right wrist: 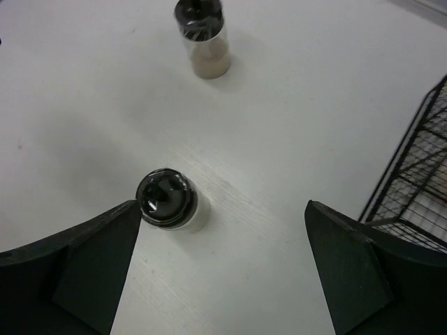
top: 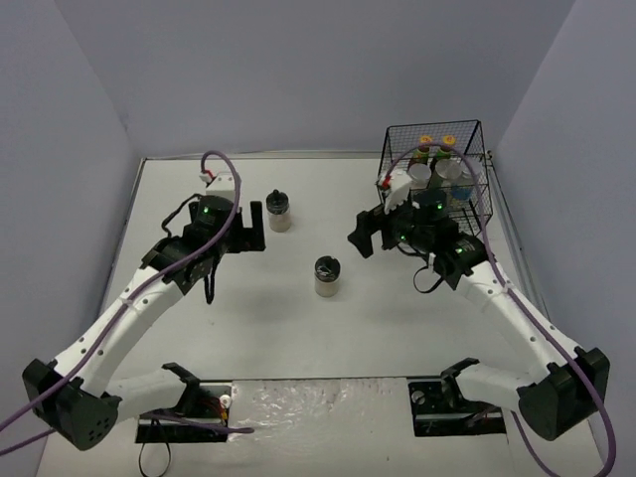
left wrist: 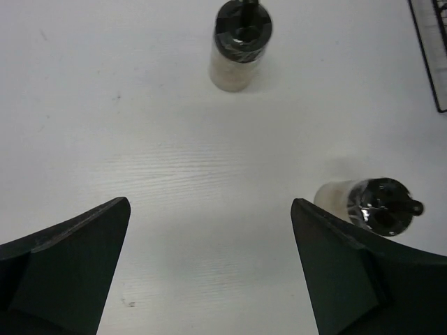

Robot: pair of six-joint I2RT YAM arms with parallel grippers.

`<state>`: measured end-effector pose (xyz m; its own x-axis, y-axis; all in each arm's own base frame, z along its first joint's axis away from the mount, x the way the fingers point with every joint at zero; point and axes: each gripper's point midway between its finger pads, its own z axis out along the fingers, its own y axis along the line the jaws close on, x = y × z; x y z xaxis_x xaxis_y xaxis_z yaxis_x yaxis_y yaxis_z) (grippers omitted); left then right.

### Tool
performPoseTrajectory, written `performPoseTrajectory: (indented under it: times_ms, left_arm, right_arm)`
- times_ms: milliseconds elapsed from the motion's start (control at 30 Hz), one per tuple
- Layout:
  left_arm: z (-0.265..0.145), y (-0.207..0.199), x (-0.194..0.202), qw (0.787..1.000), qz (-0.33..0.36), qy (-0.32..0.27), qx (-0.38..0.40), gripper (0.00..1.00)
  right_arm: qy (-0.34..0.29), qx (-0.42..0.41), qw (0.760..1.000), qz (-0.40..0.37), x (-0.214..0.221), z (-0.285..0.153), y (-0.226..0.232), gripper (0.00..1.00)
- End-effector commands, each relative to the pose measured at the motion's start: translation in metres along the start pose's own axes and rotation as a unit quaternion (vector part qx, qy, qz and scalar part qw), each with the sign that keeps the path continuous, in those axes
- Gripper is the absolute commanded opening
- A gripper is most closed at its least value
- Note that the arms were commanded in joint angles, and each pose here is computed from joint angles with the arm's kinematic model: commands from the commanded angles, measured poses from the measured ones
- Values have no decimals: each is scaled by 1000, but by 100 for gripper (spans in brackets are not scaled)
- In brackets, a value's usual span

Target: Organize the condiment bottles

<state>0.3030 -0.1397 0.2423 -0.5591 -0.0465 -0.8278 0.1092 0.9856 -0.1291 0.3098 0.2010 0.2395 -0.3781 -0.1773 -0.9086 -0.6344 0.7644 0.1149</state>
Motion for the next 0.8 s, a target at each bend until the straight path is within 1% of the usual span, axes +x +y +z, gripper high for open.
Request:
performPoseTrajectory:
  times_ms: [0, 67, 167, 267, 300, 367, 467, 567, 667, 767]
  left_arm:
    - [-23, 52, 10, 998, -30, -14, -60, 97]
    - [-30, 73, 21, 995, -37, -18, -86, 97]
    - [-45, 101, 35, 991, -40, -37, -123, 97]
    - [-58, 113, 41, 988, -40, -61, -140, 97]
    - [-55, 115, 46, 988, -38, -55, -142, 97]
    - [-59, 121, 55, 986, -38, -61, -152, 97]
    - [-61, 125, 54, 984, -38, -69, -159, 97]
    - [-59, 127, 52, 983, -35, -72, -166, 97]
    - [-56, 126, 52, 984, -31, -66, -165, 97]
    - [-55, 125, 53, 984, -30, -63, -165, 97]
  right_arm:
    - [44, -48, 996, -59, 22, 28, 43, 100]
    - [73, -40, 994, -72, 41, 41, 50, 100]
    - [95, -38, 992, -79, 60, 55, 58, 100]
    - [111, -39, 989, -87, 73, 64, 63, 100]
    - [111, -36, 989, -89, 72, 64, 62, 100]
    - [125, -32, 987, -98, 81, 71, 66, 100]
    - [144, -12, 984, -102, 94, 77, 60, 100]
    - [161, -14, 981, -104, 107, 85, 59, 100]
    - [153, -19, 983, -103, 105, 94, 61, 100]
    - [148, -19, 984, -102, 105, 100, 62, 95]
